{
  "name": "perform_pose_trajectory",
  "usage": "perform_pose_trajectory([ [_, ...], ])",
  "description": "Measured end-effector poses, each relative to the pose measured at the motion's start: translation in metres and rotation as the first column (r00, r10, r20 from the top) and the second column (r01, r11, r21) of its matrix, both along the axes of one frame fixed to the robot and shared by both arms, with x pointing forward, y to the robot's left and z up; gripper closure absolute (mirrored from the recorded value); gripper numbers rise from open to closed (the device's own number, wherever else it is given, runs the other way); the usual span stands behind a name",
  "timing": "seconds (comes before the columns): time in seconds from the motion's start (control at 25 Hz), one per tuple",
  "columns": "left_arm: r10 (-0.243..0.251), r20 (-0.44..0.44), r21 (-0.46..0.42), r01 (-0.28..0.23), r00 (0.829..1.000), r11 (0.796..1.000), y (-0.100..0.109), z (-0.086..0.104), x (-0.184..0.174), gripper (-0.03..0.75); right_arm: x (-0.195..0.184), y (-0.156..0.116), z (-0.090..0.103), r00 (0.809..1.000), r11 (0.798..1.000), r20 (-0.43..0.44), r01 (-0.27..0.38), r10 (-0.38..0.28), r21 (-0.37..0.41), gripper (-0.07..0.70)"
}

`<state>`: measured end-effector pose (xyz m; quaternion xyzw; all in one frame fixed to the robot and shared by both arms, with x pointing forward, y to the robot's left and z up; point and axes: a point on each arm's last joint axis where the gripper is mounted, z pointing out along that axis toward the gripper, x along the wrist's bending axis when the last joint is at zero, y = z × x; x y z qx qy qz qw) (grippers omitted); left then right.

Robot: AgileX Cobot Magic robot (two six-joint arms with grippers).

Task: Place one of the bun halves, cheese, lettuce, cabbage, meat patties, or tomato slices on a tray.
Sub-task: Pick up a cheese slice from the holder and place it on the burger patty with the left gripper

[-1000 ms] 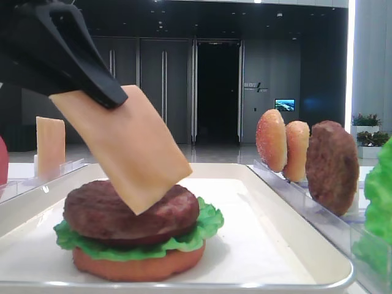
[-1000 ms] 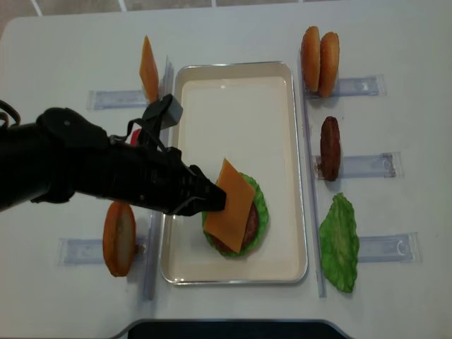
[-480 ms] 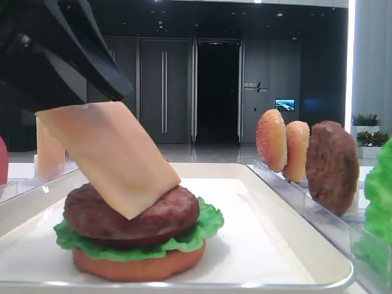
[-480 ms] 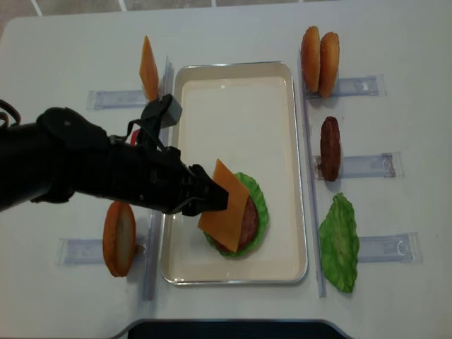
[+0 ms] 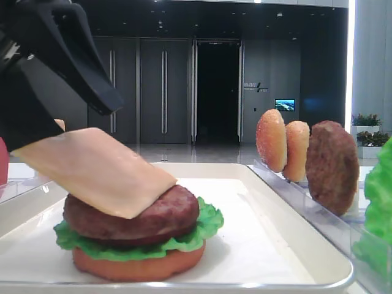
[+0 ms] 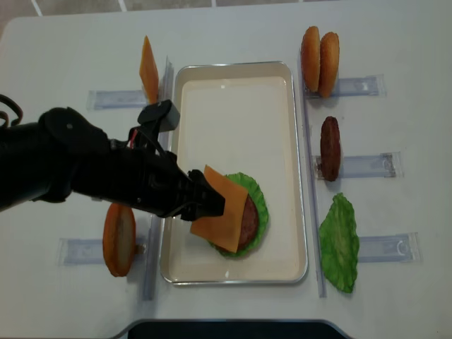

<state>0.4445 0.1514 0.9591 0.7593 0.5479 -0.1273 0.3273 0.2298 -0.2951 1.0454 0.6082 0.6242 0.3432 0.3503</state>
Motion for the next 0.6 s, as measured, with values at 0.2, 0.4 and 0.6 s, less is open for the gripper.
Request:
perform_pose_trajectory([
  [0.2, -0.002, 0.011, 0.02, 0.002, 1.0, 1.0, 0.0, 0.002, 0.003, 0.18, 0.0, 0.0, 0.0, 1.0, 1.0, 0.0, 0.0, 0.0, 0.0, 0.097],
  [0.4, -0.001, 0.033, 0.035, 0.0, 0.999, 0.999, -0.001, 0.01, 0.01, 0.174, 0.0, 0.0, 0.0, 1.0, 1.0, 0.0, 0.0, 0.0, 0.0, 0.097],
  [0.6, -0.003, 0.035, 0.046, 0.001, 0.999, 0.999, -0.002, 0.016, 0.014, 0.174, 0.0, 0.0, 0.0, 1.0, 1.0, 0.0, 0.0, 0.0, 0.0, 0.097],
])
